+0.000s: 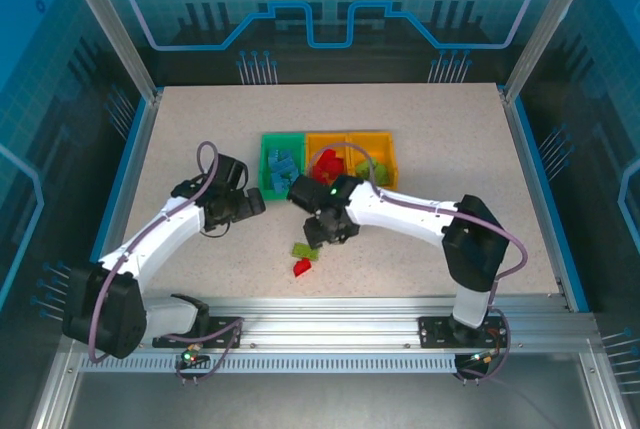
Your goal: Sort the legos into containers by color
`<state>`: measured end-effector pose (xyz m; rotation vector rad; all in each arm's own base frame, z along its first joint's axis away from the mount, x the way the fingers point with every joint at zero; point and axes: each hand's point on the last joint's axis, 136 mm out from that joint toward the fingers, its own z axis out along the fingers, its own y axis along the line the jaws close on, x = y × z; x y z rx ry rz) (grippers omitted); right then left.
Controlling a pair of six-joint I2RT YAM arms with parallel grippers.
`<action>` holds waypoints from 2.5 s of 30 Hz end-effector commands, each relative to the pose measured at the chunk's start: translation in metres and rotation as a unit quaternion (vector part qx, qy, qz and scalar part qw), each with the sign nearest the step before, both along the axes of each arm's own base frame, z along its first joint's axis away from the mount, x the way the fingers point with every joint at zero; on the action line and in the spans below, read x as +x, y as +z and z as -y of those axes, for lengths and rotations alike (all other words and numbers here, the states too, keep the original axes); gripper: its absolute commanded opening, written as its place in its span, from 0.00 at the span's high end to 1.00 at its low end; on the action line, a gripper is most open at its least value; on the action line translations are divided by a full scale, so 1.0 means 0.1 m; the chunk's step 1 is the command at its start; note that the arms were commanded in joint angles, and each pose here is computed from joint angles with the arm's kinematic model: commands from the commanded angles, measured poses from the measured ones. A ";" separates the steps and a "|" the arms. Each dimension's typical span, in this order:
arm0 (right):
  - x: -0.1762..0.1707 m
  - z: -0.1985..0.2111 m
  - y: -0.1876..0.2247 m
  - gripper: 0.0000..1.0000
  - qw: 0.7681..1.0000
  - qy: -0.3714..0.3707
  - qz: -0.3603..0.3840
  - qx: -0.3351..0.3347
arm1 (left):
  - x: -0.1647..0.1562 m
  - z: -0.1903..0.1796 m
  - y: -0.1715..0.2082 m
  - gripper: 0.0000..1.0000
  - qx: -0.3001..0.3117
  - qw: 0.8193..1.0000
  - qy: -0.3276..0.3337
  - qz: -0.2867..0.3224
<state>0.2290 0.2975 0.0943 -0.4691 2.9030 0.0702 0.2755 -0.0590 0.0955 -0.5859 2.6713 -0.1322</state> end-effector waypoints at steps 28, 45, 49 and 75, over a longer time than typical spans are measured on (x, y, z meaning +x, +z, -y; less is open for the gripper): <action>2.29 0.09 0.07 0.29 0.994 -0.073 0.074 0.024 | -1.22 1.38 -0.40 0.01 -0.094 0.985 -0.033 -0.144; 2.15 0.20 0.74 0.07 0.986 -0.068 0.124 0.084 | -1.16 1.65 -0.50 0.01 -0.103 0.982 0.017 -0.157; 2.09 0.39 0.80 0.07 0.986 -0.076 0.131 0.075 | -1.13 1.70 -0.55 0.02 -0.104 0.981 0.025 -0.160; 1.98 0.89 0.84 0.06 0.981 -0.121 0.138 0.069 | -1.10 1.71 -0.73 0.31 -0.091 0.981 0.034 -0.166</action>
